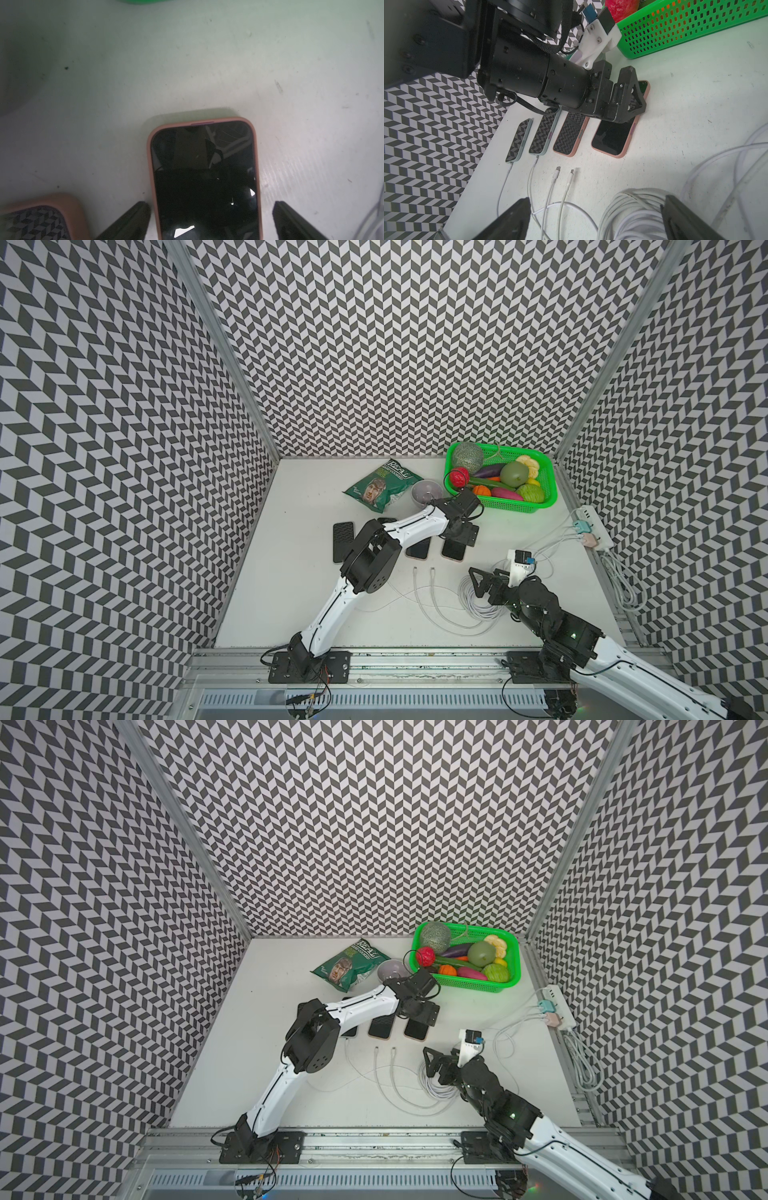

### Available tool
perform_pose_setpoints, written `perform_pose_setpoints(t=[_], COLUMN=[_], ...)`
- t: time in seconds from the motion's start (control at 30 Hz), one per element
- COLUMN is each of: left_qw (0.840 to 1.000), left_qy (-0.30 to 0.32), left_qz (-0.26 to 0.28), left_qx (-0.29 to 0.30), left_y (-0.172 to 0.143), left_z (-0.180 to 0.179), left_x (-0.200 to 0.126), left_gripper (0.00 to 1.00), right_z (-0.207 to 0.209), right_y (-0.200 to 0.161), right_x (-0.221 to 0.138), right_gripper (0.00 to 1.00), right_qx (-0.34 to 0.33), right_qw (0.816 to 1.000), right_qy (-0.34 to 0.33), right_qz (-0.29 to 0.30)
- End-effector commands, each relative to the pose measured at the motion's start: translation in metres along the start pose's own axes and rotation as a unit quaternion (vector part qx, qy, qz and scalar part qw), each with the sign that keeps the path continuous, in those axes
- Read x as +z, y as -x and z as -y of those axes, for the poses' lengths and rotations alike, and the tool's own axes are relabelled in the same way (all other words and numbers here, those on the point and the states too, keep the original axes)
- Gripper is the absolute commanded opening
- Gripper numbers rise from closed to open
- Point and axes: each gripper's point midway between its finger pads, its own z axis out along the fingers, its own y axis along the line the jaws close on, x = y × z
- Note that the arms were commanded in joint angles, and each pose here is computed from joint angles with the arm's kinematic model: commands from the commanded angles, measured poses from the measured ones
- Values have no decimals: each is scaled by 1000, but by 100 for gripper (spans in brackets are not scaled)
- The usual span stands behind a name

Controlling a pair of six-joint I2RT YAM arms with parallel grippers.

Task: Unplug the charging cable from the phone
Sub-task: Place the phone at the center of the board, then reset both arms

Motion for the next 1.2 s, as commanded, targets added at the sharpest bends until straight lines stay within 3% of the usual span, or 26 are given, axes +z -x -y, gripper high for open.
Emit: perform_pose_setpoints(t=[0.0,0.27,0.4,0.6,0.9,1.03,1.17], left_qw=[1000,997,993,976,922,881,838], left_qy=[2,-22,-27,-23,60,120,205], left_qz=[21,76,116,217,380,450,492], left_qx=[3,0,4,8,-26,-85,-120], left_y=[10,25,35,48,44,28,-4], left_z=[5,11,9,-7,-91,-158,-225], left_x=[-10,-47,-80,-158,-282,-336,-355], left_gripper=[100,100,100,100,100,100,100], right_z=[-2,-3,-5,6,31,35,55], right_y=[7,29,45,65,105,117,132], right_x=[2,3,6,12,6,4,-7], right_gripper=[100,100,100,100,100,100,100], right_qx=[-4,-23,-34,-50,-78,-76,-105], right_qw=[1000,999,998,993,971,964,940], right_qy=[1,-25,-42,-87,-164,-169,-225], right_qz=[11,29,43,66,155,191,232])
